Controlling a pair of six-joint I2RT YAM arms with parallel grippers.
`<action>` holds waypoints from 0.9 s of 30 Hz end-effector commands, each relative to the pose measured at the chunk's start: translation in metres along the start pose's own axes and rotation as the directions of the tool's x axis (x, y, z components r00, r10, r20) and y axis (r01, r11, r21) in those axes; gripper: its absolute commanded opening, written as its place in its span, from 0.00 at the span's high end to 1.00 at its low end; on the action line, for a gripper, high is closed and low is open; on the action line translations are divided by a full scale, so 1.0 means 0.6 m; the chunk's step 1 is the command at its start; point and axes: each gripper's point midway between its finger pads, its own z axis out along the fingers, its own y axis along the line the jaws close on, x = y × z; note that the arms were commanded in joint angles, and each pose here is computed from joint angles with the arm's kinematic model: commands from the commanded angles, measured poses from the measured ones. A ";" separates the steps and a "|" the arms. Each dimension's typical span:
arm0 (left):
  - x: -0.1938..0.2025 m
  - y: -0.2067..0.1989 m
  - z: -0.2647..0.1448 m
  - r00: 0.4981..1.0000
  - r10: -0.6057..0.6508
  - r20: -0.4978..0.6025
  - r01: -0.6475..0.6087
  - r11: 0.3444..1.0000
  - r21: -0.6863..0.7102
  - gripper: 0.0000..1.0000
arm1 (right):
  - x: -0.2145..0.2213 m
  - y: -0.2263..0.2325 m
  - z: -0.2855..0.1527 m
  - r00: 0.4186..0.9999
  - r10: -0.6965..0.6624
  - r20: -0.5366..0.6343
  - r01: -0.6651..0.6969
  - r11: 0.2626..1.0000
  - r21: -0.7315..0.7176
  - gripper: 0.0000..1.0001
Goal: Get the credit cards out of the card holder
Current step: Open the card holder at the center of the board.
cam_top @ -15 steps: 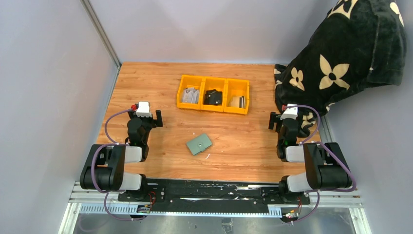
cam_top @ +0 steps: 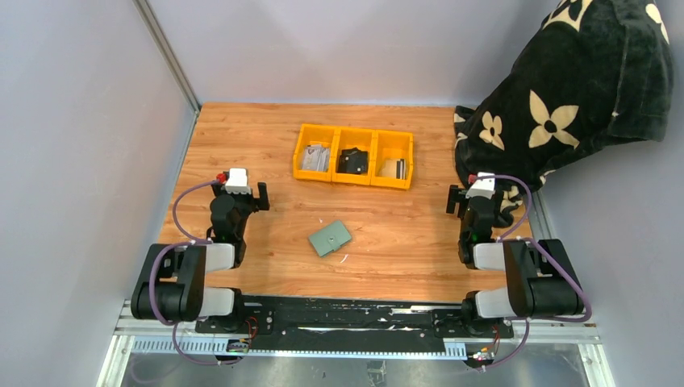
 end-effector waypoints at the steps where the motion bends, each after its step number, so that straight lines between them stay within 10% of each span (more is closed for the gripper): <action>1: -0.030 0.012 -0.007 1.000 0.013 -0.021 -0.014 1.000 -0.013 0.00 | -0.039 -0.021 -0.022 0.997 0.004 0.076 -0.011 0.996 0.092 0.06; 9: -0.086 0.028 -0.030 0.991 0.058 -0.119 -0.051 0.997 0.060 0.00 | -0.046 -0.032 -0.056 0.985 0.138 -0.101 -0.122 0.981 0.153 0.06; 14: -0.123 0.018 -0.042 0.982 0.046 -0.182 -0.025 0.993 0.116 0.00 | -0.125 0.022 -0.084 0.973 0.231 -0.007 -0.231 0.971 -0.070 0.06; 20: -0.132 -0.017 -0.076 0.953 0.065 -0.295 0.015 0.965 0.261 0.00 | -0.131 0.020 -0.124 0.743 0.669 0.011 -0.667 0.742 -0.068 0.00; 27: -0.145 -0.031 -0.108 0.920 0.135 -0.368 0.003 0.936 0.351 0.00 | -0.091 0.100 -0.141 0.824 0.501 -0.265 -0.556 0.803 -0.215 0.00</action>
